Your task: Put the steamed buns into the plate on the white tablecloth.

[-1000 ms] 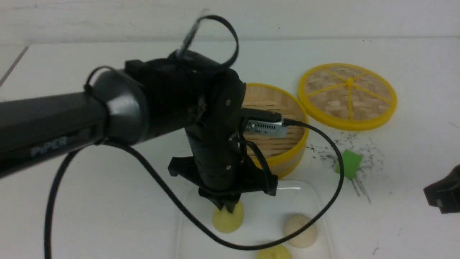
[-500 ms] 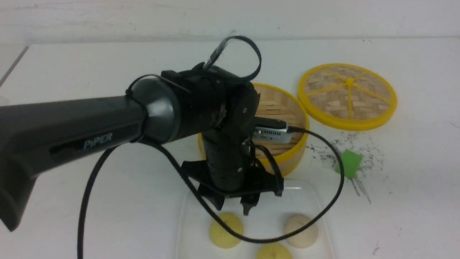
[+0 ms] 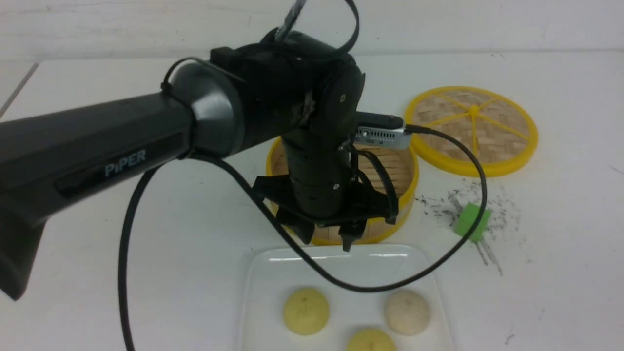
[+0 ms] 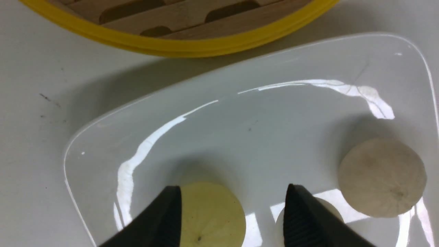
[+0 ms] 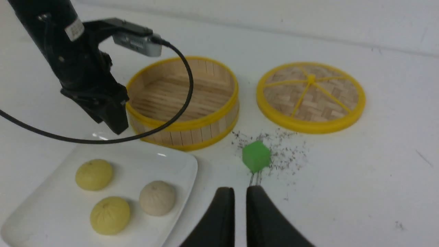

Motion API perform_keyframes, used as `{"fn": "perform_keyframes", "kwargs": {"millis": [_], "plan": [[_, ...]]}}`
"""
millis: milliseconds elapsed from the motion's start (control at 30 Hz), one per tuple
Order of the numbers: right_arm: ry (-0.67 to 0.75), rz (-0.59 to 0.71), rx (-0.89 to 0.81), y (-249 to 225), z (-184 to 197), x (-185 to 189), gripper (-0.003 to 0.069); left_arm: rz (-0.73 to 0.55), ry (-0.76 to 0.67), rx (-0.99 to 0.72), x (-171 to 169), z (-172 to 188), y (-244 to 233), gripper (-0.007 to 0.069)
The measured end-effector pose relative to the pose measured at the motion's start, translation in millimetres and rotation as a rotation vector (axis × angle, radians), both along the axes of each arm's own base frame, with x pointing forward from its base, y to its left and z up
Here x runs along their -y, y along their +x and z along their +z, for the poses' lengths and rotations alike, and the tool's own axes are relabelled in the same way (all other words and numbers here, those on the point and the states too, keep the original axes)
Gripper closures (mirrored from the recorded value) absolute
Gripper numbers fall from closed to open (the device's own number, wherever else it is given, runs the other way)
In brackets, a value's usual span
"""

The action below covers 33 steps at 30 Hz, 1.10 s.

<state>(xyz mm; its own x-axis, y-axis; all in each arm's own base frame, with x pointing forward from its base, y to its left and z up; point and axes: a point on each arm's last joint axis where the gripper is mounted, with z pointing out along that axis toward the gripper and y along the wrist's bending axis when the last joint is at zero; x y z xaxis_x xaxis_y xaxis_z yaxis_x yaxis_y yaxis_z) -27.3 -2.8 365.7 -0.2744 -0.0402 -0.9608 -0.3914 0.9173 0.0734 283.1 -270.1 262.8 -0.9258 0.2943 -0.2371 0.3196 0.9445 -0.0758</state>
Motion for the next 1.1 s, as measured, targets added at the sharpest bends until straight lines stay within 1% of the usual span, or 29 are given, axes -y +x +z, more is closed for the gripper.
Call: {"fn": "perform_keyframes", "kwargs": {"millis": [133,300,400,433,500,633,767,1100], "plan": [[0.007,-0.002,0.022,-4.6,-16.2,1.8,0.0578,-0.002,0.004,0.012,-0.2,1.8,1.2,0.0212],[0.056,-0.022,0.017,16.1,-39.6,-4.9,0.0581,-0.004,0.010,0.017,-0.6,1.9,1.6,0.0212],[0.084,-0.031,0.042,28.0,-49.9,-8.7,0.0610,-0.004,0.010,0.018,-0.7,1.9,1.7,0.0212],[0.104,-0.034,0.061,33.8,-54.8,-10.6,0.0638,-0.004,0.011,0.018,-0.7,1.9,1.7,0.0212],[0.148,-0.044,0.095,42.6,-62.2,-13.3,0.0671,-0.005,0.011,0.020,-0.8,1.9,1.8,0.0212],[0.204,-0.056,0.138,52.7,-72.3,-16.0,0.0673,-0.006,0.017,0.025,-1.2,2.0,2.3,0.0212],[0.222,-0.061,0.153,57.3,-78.9,-17.3,0.0673,-0.012,0.022,0.028,-1.5,1.9,2.5,0.0212],[0.222,-0.062,0.153,57.6,-79.5,-17.3,0.0668,-0.035,0.014,0.047,-0.3,2.4,3.8,0.0213]]}}
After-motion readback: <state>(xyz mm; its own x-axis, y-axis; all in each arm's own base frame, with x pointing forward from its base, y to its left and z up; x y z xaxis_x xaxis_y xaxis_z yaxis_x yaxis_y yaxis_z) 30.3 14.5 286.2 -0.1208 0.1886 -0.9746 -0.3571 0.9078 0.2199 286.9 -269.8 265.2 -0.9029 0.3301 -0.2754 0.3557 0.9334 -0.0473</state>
